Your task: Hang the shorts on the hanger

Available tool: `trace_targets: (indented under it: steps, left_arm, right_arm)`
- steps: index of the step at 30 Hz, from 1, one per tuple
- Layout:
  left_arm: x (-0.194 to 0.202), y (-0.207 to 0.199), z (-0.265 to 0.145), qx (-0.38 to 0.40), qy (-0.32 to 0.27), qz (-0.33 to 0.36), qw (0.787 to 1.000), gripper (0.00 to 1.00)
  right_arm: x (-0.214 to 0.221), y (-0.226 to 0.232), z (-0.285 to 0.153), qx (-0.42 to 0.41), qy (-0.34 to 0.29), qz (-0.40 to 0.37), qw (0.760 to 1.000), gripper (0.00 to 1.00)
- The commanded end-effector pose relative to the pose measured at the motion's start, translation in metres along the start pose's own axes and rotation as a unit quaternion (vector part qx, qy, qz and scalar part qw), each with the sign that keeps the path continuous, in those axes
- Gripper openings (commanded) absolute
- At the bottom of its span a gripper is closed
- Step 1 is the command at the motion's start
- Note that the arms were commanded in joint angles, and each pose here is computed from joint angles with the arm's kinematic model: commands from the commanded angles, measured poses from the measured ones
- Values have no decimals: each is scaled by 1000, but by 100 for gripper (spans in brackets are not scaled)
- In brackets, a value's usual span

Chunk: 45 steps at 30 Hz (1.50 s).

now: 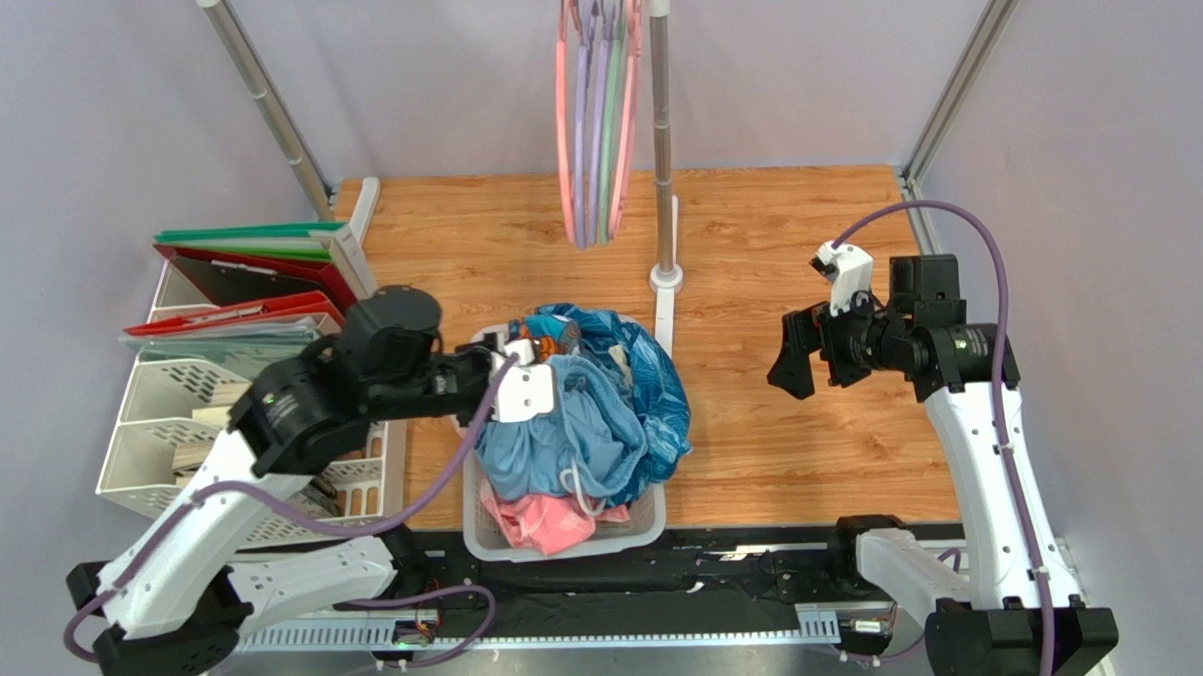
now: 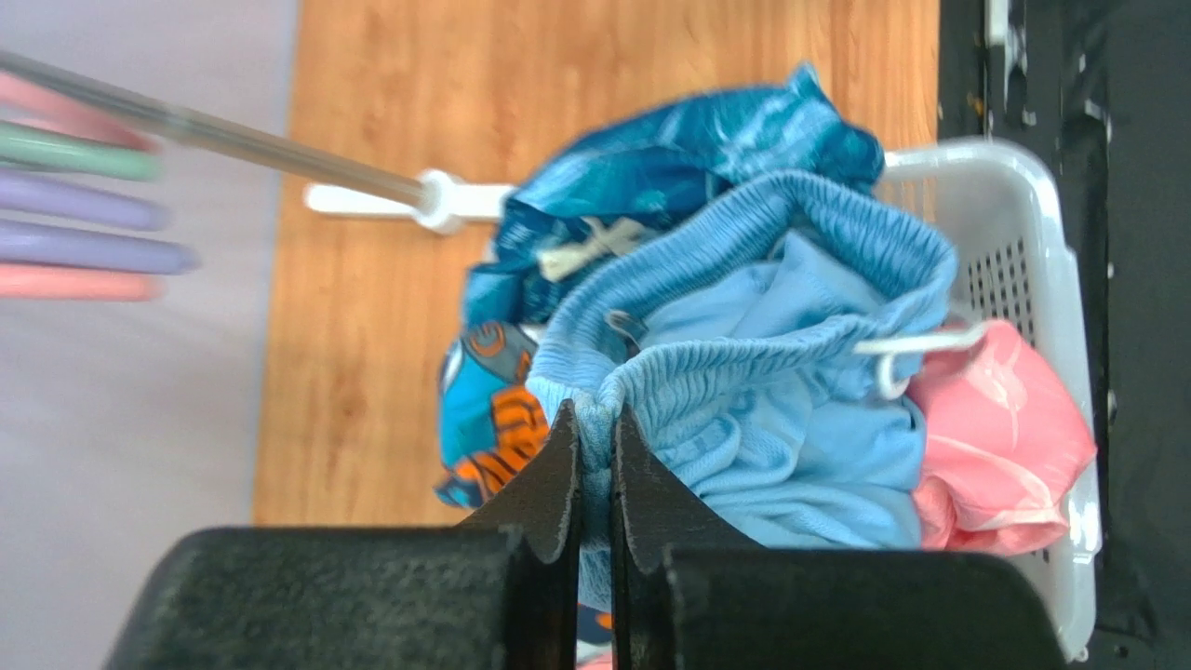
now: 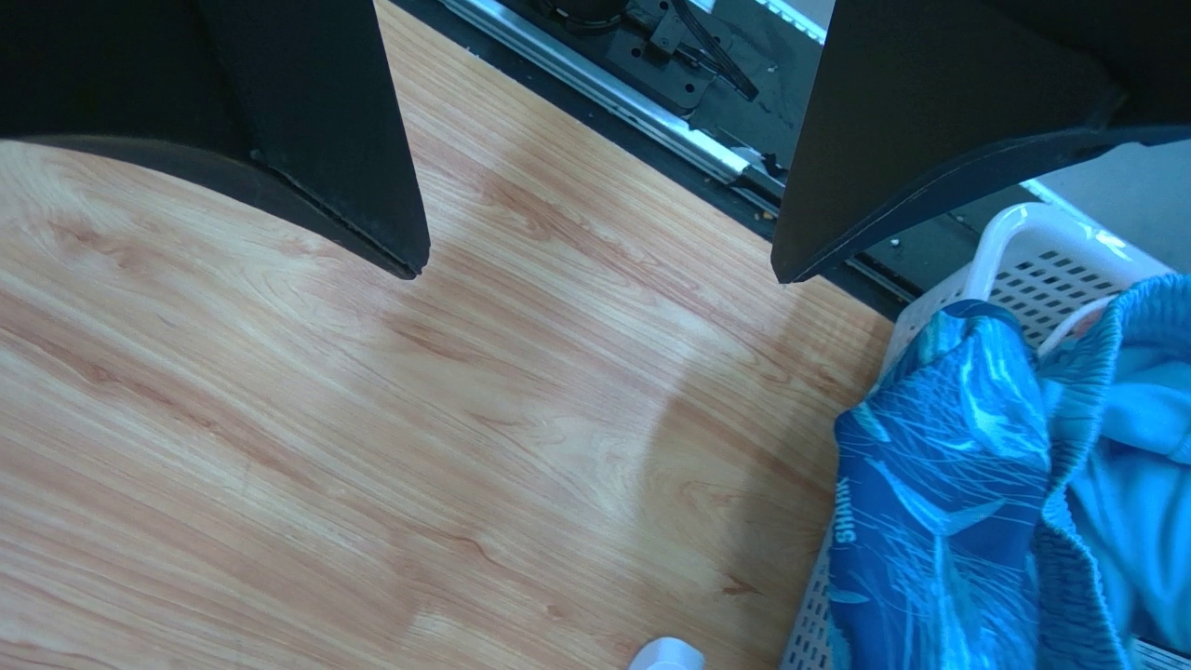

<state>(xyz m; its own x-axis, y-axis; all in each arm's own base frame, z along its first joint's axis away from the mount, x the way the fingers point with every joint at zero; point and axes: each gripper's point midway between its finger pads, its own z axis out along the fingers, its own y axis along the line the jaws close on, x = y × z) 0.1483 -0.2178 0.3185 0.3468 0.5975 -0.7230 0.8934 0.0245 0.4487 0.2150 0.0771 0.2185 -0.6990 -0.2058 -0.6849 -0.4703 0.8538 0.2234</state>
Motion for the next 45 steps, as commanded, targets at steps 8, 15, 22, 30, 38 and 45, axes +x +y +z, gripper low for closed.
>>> trace_targets:
  steps: [8, 15, 22, 30, 38, 45]
  left_arm:
    - [-84, 36, -99, -106, -114, -17, 988, 0]
    - [-113, 53, -118, -125, -145, -17, 981, 0]
    - [-117, 60, -121, -142, -152, -15, 978, 0]
    - [-122, 65, -131, -157, -158, -10, 975, 0]
    - [-115, 60, -136, -164, -157, -15, 974, 0]
    - [-107, 74, -155, -224, -145, -32, 963, 0]
  right_arm:
    - [-62, 42, -25, -108, -90, -79, 987, 100]
    - [-86, 92, -50, -170, -204, -191, 945, 100]
    - [-66, 169, -24, -244, -235, -319, 885, 100]
    - [-64, 225, 36, -252, -234, -361, 867, 99]
    - [-77, 240, 70, -261, -214, -332, 881, 78]
    - [-100, 236, 28, -238, -228, -324, 887, 0]
